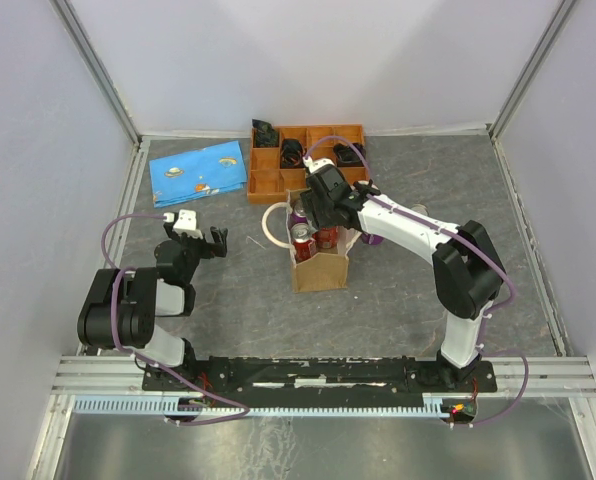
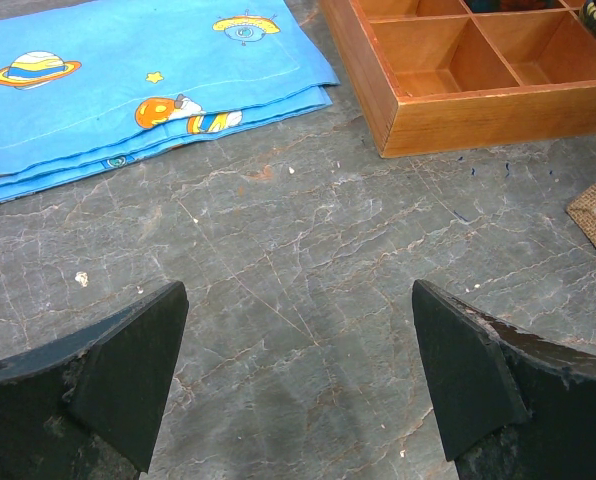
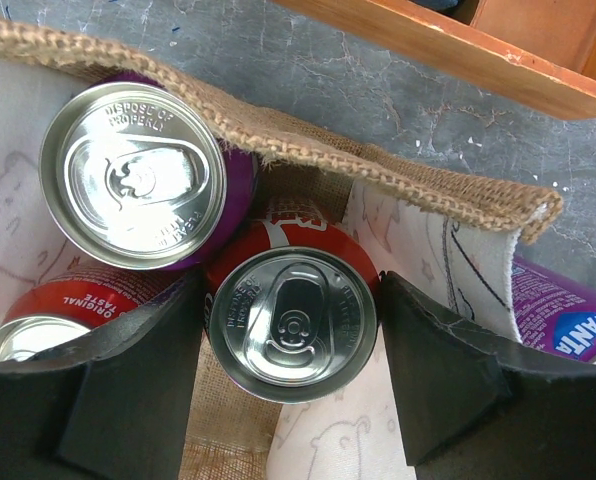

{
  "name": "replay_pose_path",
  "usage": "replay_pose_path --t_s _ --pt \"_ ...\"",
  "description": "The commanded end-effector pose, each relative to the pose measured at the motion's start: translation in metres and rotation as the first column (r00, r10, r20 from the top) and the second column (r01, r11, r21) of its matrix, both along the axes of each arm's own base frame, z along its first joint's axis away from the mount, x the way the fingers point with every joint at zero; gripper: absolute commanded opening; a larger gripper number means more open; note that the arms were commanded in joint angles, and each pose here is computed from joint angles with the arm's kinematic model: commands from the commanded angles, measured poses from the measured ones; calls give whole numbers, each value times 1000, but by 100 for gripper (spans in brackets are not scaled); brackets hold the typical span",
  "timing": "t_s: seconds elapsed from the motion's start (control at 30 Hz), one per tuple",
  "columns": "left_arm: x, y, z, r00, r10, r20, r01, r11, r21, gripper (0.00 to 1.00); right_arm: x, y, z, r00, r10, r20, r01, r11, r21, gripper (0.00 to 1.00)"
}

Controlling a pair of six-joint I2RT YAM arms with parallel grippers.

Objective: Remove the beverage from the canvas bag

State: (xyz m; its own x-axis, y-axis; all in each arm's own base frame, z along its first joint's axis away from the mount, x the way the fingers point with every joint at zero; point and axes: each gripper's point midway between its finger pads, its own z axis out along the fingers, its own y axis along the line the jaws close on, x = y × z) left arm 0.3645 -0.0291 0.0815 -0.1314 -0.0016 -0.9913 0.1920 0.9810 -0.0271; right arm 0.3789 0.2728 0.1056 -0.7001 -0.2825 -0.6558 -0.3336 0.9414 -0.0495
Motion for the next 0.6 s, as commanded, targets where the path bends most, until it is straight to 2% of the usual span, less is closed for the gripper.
replay_pose_path --t_s 0.0,0.2,0.57 --pt "3 1 14 998 -15 66 12 999 48 99 3 -8 16 999 17 32 -16 999 -34 0" --pt "3 1 14 998 -15 66 12 999 48 99 18 -1 80 985 31 172 -36 999 28 0" --pt "3 1 14 998 -15 67 12 999 48 99 11 -1 161 951 56 304 -96 988 117 0"
